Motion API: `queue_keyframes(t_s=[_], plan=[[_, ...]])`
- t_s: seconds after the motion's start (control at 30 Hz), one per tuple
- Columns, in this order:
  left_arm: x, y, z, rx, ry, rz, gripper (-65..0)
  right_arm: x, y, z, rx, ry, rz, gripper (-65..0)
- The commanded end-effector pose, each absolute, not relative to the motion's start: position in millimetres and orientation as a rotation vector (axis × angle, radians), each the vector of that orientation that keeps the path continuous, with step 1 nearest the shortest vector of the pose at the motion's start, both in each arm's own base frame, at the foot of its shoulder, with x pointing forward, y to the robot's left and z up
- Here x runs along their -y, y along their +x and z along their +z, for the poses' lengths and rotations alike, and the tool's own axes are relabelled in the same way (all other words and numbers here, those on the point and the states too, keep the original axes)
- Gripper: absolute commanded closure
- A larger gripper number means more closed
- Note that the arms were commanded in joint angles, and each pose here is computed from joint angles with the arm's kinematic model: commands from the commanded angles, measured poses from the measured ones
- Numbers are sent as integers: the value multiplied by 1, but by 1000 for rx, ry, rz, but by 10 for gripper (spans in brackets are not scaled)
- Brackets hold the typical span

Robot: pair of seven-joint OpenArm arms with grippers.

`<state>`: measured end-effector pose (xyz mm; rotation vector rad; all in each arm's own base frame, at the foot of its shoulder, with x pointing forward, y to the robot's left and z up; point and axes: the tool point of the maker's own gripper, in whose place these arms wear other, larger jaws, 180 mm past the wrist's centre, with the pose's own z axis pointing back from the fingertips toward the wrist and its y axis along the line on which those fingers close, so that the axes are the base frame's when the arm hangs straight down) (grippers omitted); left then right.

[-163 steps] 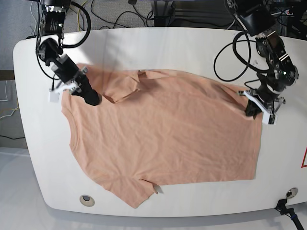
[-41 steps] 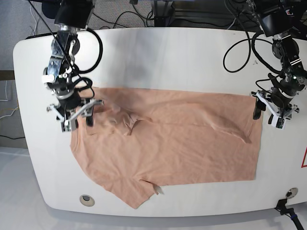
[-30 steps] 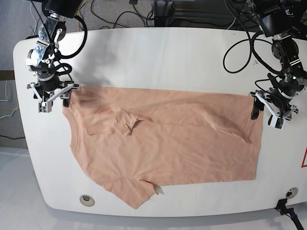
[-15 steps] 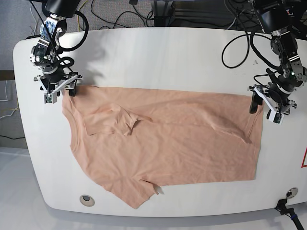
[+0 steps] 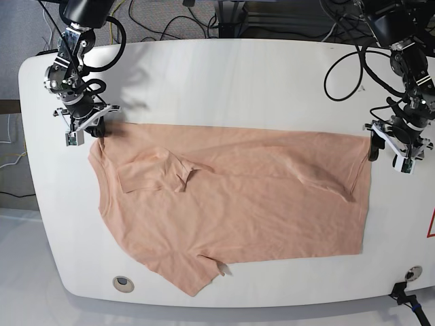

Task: Fold the T-shirt properly
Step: 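Move both grippers back to the shirt edge nearest the robot base, then grasp the shirt edge with both grippers and pull toward the robot base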

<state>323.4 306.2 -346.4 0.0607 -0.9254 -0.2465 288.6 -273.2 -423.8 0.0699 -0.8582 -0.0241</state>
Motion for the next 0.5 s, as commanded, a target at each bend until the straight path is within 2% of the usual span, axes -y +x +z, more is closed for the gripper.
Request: queue_keyframes(t_s=[0.0,0.47], plan=[[-309,333,-331,972,80,-261,-386,279,291,-419,862,52,-15,0],[-306,330,-387,913,-50,-154,-390,277,290,-420,857,56,-10,0]])
